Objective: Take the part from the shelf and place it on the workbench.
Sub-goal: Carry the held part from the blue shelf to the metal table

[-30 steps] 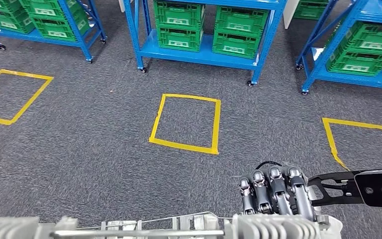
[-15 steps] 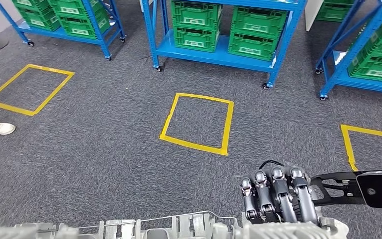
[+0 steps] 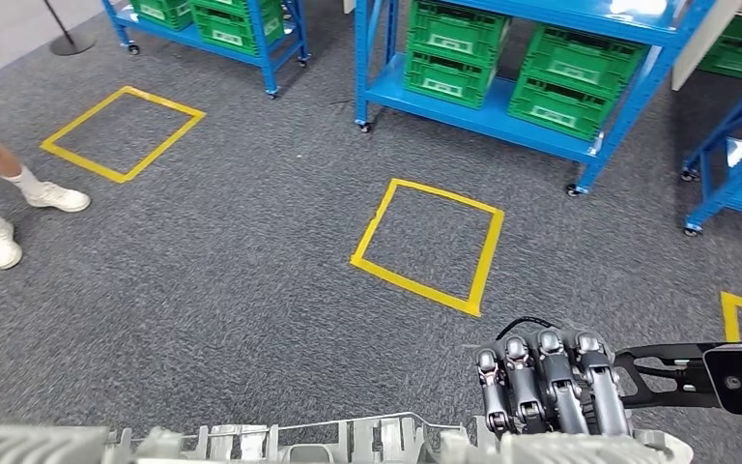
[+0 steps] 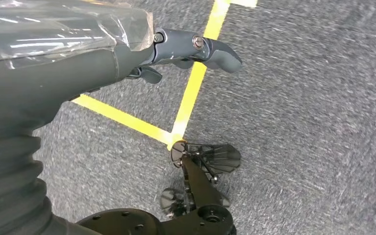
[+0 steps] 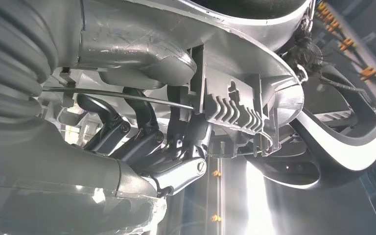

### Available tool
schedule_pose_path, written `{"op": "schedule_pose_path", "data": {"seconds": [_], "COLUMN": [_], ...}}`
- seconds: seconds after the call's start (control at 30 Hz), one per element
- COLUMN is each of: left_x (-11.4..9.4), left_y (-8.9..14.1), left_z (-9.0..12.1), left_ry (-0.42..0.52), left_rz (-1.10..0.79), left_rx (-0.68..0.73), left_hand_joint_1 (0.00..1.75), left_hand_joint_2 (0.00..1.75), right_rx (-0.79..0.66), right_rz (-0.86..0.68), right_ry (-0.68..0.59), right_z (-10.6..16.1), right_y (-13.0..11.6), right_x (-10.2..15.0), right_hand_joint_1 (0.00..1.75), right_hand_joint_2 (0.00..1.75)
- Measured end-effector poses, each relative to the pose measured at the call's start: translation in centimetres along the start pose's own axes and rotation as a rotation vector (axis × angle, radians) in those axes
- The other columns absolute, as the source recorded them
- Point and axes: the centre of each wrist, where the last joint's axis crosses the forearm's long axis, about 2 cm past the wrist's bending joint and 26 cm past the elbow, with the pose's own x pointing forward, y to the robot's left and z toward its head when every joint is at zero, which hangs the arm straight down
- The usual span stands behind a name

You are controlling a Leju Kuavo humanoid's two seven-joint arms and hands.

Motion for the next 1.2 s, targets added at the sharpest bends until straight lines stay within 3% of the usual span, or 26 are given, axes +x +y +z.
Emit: {"op": "schedule_pose_path", "data": {"seconds": [0.53, 0.93, 1.2], "left_x": [-1.0, 1.3, 0.9], "left_y": [0.5, 0.2, -0.8], "left_z": [0.7, -1.0, -1.1], "left_ry": [0.029, -0.046, -0.086], "left_rz": [-0.016, -0.075, -0.120], "left_rx": [0.014, 0.064, 0.145], "left_hand_joint_1": [0.00, 0.00, 0.00], "left_hand_joint_2": [1.75, 1.75, 1.75], "right_rx": [-0.004, -0.025, -0.070], "right_rz": [0.006, 0.040, 0.071], "right_ry": [0.004, 0.054, 0.094], "right_z": [0.3, 1.2, 1.9], "right_y": [0.2, 0.5, 1.0], "right_x": [0.2, 0.7, 1.0], "right_hand_joint_1": [1.75, 1.75, 1.75], "right_hand_joint_2": [1.75, 1.75, 1.75]}}
